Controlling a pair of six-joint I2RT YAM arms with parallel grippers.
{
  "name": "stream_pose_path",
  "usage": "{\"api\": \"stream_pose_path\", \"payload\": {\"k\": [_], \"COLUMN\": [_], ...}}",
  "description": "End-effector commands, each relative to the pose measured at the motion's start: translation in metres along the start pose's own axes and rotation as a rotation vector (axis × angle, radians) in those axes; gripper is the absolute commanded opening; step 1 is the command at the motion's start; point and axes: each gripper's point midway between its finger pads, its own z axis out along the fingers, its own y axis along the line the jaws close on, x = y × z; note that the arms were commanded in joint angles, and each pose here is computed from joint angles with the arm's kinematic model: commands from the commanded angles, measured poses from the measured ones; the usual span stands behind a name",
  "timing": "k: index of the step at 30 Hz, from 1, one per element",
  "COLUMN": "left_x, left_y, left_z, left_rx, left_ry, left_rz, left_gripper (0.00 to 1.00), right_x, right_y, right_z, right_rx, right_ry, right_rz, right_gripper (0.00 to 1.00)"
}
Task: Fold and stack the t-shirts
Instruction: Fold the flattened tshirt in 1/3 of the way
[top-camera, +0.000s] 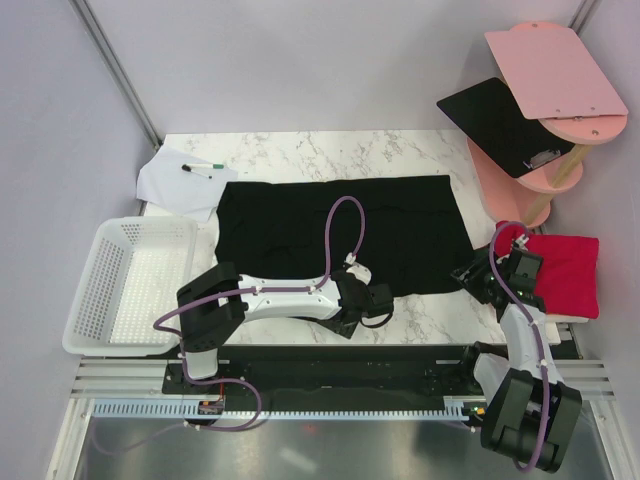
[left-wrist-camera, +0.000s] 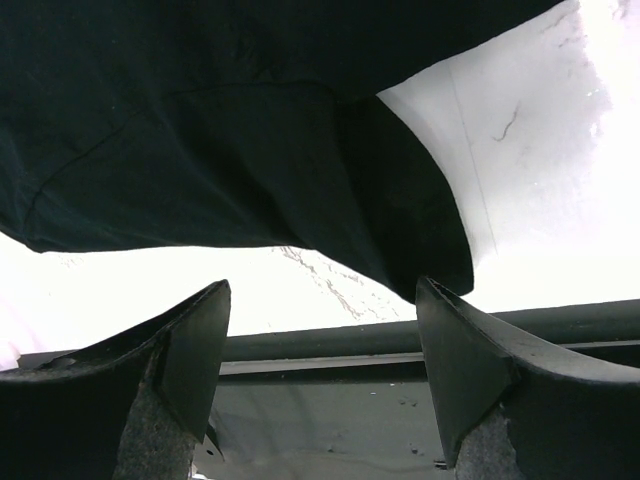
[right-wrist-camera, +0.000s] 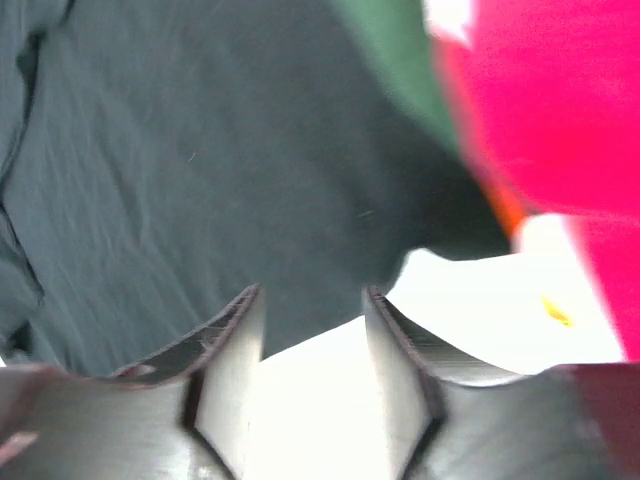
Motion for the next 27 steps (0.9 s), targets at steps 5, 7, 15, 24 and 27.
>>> {"api": "stream_pose_path", "payload": {"k": [5,7,15,24,27], "left_x": [-0.021,-0.026,-0.03,-0.029,-0.017], "left_y": [0.01,0.013,0.023,0.022,0.025], "left_z": [-0.023,-0.03,-0.033,-0.008,0.012], "left_rx": [0.004,0.015,0.067,0.302,0.244], "left_ry": [-0.098,-0.12,-0.111,-0.049,0.02], "left_rz": [-0.064,-0.072,-0.117,-0.223,-0.232], "left_gripper": [0.88,0.91,1.0,1.0,1.0], "right_x": [-0.012,-0.019,-0.072,-0.047,-0.023], "right_y": [0.033,0.042,0.085,0.127,0.143], "right_z": [-0.007,-0.009,-0.015,-0.005,0.006], "right_rx": [0.025,0.033,0.162,0.235,0.178], "right_ry": [-0.02,-0.038,-0.12,-0.157,-0.117], "right_rz": [-0.186,-0.235,-0.482,-0.708,-0.753], "right_gripper": [0.75,0.79,0.95,0.98,0.97]}}
